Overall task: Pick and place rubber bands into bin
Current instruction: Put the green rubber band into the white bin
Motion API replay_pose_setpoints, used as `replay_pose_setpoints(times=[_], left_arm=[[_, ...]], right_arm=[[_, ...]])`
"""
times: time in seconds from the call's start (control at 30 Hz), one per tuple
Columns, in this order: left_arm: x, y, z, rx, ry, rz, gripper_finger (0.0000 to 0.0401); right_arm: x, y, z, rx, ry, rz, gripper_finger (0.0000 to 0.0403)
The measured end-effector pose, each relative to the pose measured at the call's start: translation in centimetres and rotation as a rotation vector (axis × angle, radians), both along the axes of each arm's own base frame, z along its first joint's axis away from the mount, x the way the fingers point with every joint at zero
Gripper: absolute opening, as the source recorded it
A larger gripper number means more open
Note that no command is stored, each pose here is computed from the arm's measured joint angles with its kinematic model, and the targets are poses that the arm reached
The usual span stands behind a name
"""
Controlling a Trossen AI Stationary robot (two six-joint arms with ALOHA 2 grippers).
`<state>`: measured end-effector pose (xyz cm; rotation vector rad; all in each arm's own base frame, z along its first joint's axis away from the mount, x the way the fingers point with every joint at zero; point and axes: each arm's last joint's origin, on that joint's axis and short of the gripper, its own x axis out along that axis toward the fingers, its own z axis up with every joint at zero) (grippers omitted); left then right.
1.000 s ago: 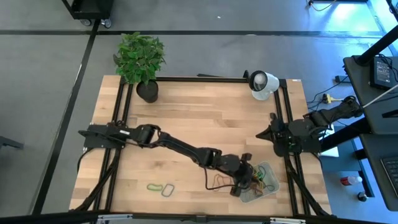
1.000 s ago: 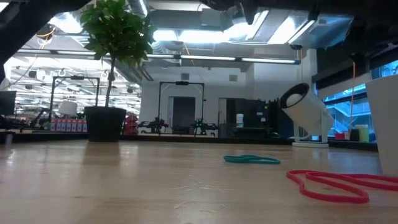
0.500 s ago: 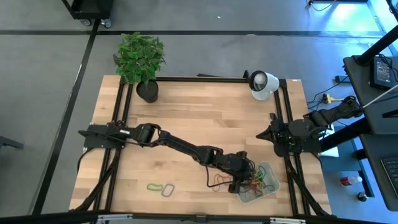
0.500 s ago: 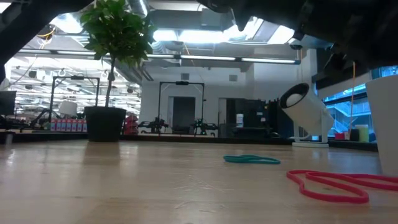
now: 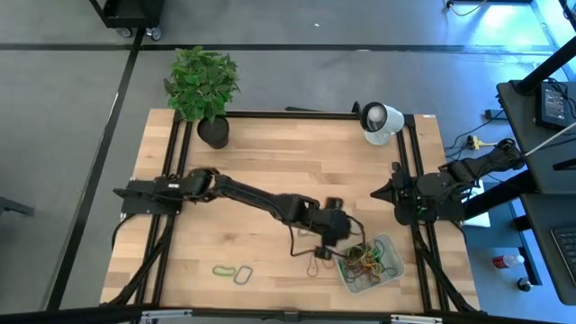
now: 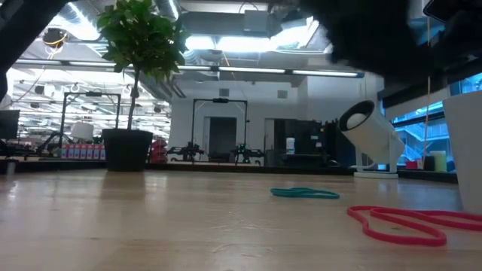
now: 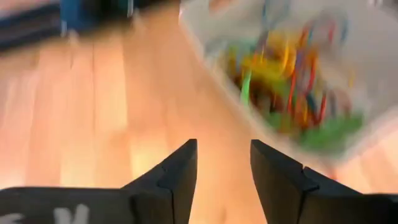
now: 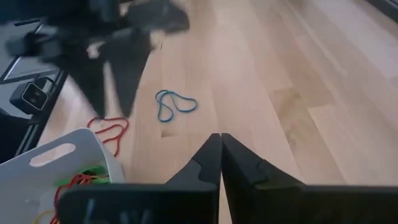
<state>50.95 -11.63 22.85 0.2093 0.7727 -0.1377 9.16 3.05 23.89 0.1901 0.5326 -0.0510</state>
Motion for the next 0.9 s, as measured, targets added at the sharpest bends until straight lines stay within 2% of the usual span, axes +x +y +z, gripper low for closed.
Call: replay_pose_setpoints(times=[0.1, 0.27, 0.37, 0.57, 0.67, 0.77, 0.9], left_arm=[[-1.9, 0.8, 0.7, 0.031, 0.161, 0.012, 0.0132], [-5.0, 0.9, 0.8, -0.004, 0.411, -0.024, 0.0109], [-6.6, 0.7, 0.1, -0.021, 0.476, -0.013, 0.0093], [-10.8, 2.1, 0.4, -0.041, 0.457, 0.102, 0.0065], [-13.2, 2.6, 0.9, -0.106, 0.372, 0.119, 0.0056], [-15.9, 3.2, 1.2, -0.166, 0.310, 0.172, 0.0054], [-19.6, 4.2, 1.1, -0.190, 0.262, 0.299, 0.0063]], right_arm=[[0.0, 0.0, 0.0, -0.009, 0.002, 0.006, 0.0013], [0.3, 0.3, 0.0, 0.001, 0.008, 0.085, 0.0003], [0.6, 0.6, 0.1, 0.002, 0.010, 0.125, 0.0004], [0.7, 0.7, 1.8, -0.006, -0.014, 0.162, 0.0002], [0.4, 0.6, 3.0, -0.029, -0.028, 0.177, 0.0002], [0.0, 0.4, 4.1, -0.059, -0.046, 0.186, 0.0001], [-0.1, 0.2, 4.4, -0.133, -0.055, 0.181, 0.0001]])
